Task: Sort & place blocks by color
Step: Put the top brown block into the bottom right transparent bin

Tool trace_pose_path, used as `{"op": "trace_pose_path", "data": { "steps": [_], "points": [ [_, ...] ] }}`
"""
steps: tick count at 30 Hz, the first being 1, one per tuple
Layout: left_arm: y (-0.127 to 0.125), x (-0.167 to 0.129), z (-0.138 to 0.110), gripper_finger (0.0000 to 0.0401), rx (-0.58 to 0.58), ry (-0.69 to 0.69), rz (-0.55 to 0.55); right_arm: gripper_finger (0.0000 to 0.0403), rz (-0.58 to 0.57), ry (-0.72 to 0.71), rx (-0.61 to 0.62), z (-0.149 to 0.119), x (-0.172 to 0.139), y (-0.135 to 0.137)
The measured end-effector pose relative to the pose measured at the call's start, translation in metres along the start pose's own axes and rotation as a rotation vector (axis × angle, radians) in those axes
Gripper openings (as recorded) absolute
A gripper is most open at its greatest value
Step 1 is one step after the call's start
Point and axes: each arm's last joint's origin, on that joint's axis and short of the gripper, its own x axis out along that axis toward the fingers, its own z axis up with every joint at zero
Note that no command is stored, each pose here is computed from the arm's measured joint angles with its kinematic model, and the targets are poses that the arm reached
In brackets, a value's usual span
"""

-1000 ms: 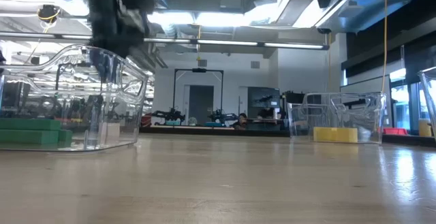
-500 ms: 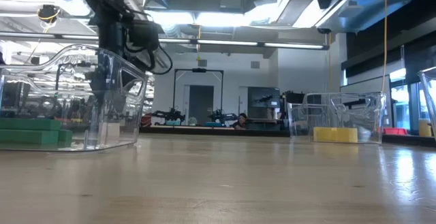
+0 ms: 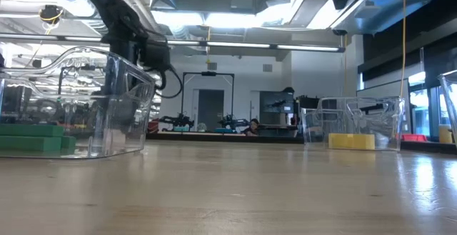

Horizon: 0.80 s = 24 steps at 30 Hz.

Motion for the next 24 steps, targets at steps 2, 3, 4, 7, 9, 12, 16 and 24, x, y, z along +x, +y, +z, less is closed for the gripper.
{"op": "trace_pose_path", "data": {
  "steps": [2, 3, 4, 7, 9, 12, 16, 24],
  "points": [
    [0.000, 0.006, 0.001, 0.0256, 0.001, 0.022, 0.006, 0.0271, 0.000, 0.000, 0.000, 0.000, 0.000, 0.000],
    [-0.001, 0.008, 0.001, 0.0256, 0.002, 0.032, 0.009, 0.0271, 0.000, 0.000, 0.000, 0.000, 0.000, 0.000],
    [-0.001, 0.011, 0.001, 0.0257, 0.002, 0.042, 0.012, 0.0271, 0.000, 0.000, 0.000, 0.000, 0.000, 0.000],
    [-0.001, 0.019, 0.001, 0.0258, 0.003, 0.074, 0.019, 0.0271, 0.000, 0.000, 0.000, 0.000, 0.000, 0.000],
    [-0.002, 0.021, 0.003, 0.0258, 0.005, 0.080, 0.018, 0.0271, 0.000, 0.000, 0.001, 0.000, 0.000, 0.000],
    [-0.002, 0.022, 0.003, 0.0258, 0.021, 0.075, 0.015, 0.0271, 0.000, -0.001, 0.001, 0.000, 0.000, 0.000],
    [-0.001, 0.022, 0.004, 0.0257, 0.031, 0.072, 0.013, 0.0271, 0.001, -0.001, 0.001, 0.000, 0.000, 0.000],
    [-0.001, 0.022, 0.004, 0.0253, 0.074, 0.070, 0.008, 0.0271, 0.000, -0.001, 0.001, 0.000, 0.000, 0.000]
  ]
}}
